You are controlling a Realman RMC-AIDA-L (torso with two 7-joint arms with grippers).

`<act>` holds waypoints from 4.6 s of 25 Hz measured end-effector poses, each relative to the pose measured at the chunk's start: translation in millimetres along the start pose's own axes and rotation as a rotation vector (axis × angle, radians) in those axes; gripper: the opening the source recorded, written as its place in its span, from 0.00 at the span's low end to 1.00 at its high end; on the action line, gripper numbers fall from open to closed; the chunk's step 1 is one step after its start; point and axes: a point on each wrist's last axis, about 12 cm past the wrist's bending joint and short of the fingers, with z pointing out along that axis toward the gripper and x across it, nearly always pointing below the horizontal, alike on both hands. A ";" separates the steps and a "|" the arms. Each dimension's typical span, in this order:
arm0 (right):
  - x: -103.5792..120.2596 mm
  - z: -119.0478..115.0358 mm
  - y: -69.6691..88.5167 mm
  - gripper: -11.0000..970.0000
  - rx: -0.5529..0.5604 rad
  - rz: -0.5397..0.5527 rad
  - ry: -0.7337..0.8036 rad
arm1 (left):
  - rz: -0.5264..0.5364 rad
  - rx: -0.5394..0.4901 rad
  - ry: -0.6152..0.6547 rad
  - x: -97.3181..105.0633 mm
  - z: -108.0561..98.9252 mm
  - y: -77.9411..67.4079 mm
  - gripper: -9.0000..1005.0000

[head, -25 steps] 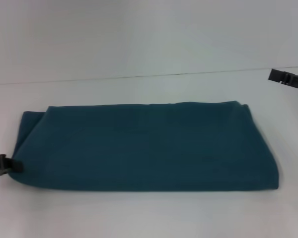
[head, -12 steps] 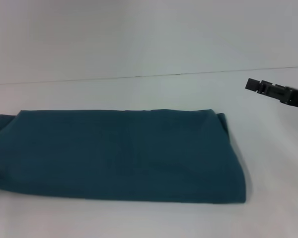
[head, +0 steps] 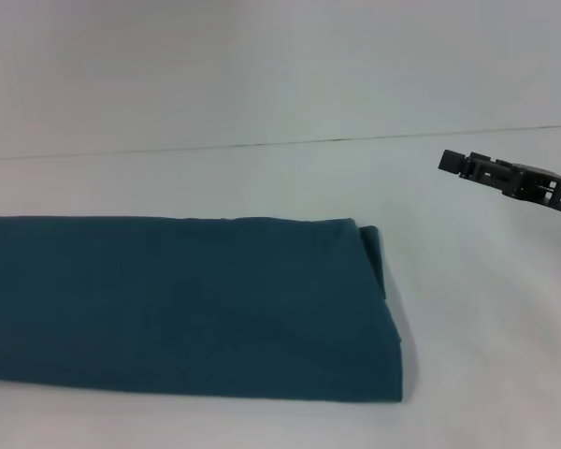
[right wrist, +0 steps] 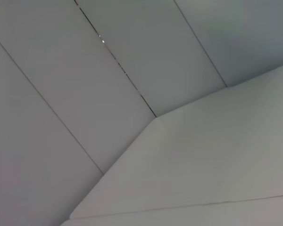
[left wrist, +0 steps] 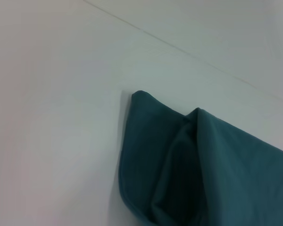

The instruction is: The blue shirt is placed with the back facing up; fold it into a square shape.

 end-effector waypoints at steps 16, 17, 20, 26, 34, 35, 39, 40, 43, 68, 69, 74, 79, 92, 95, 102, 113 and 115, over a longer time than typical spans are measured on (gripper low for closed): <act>2.3 -2.5 0.1 0.93 -0.004 -0.002 0.003 | 0.129 0.549 -0.096 -13.7 9.9 -85.4 0.05; 2.5 -4.0 -0.7 0.93 0.000 -0.003 0.004 | 0.147 0.603 -0.097 -15.5 13.6 -98.2 0.05; 2.6 -7.7 -2.3 0.93 0.005 -0.005 0.008 | 0.203 0.756 -0.082 -17.9 30.6 -142.1 0.05; 2.2 -14.3 -2.8 0.93 -0.002 -0.026 0.015 | 0.312 0.954 0.032 0.2 84.6 -233.9 0.05; 2.4 -20.2 -5.3 0.93 0.006 -0.053 0.032 | 0.231 0.953 0.045 52.6 158.0 -280.2 0.05; 2.7 -20.1 -5.2 0.93 0.005 -0.056 0.036 | 0.209 0.940 0.025 59.8 164.0 -280.4 0.05; 2.1 -17.7 -4.5 0.93 -0.001 -0.072 0.061 | 0.171 0.908 -0.011 82.5 174.6 -277.5 0.10; 2.1 -17.7 -4.5 0.93 -0.001 -0.072 0.061 | 0.168 0.909 -0.011 86.4 175.1 -277.0 0.11; 1.3 -14.3 -4.8 0.93 0.004 -0.082 0.076 | 0.159 0.949 -0.003 96.7 171.4 -275.4 0.21; -18.5 1.0 -7.8 0.93 0.091 0.242 0.370 | 0.388 0.882 -0.251 90.3 88.5 -145.8 0.96; -17.3 1.8 -7.1 0.93 0.091 0.254 0.375 | 0.407 0.868 -0.246 92.0 88.5 -143.2 0.96; -14.6 4.9 -6.7 0.93 0.106 0.301 0.382 | 0.496 0.823 -0.214 98.3 91.1 -137.0 0.96; -10.0 10.4 -4.4 0.93 0.099 0.327 0.393 | 0.556 0.798 -0.151 104.3 90.7 -130.9 0.96; -9.8 22.2 -0.8 0.93 0.093 0.310 0.390 | 0.616 0.773 -0.082 116.3 88.8 -122.2 0.96; -10.1 23.2 -1.3 0.93 0.099 0.309 0.385 | 0.625 0.764 -0.068 119.1 88.7 -120.4 0.96; -11.5 27.0 -1.5 0.93 0.108 0.304 0.372 | 0.704 0.681 -0.106 118.6 93.1 -112.9 0.96; -15.5 35.3 -0.5 0.92 0.116 0.309 0.350 | 0.807 0.628 -0.164 124.1 94.6 -106.0 0.96; -16.0 35.7 -1.1 0.92 0.121 0.308 0.344 | 0.817 0.627 -0.166 126.4 94.1 -104.9 0.96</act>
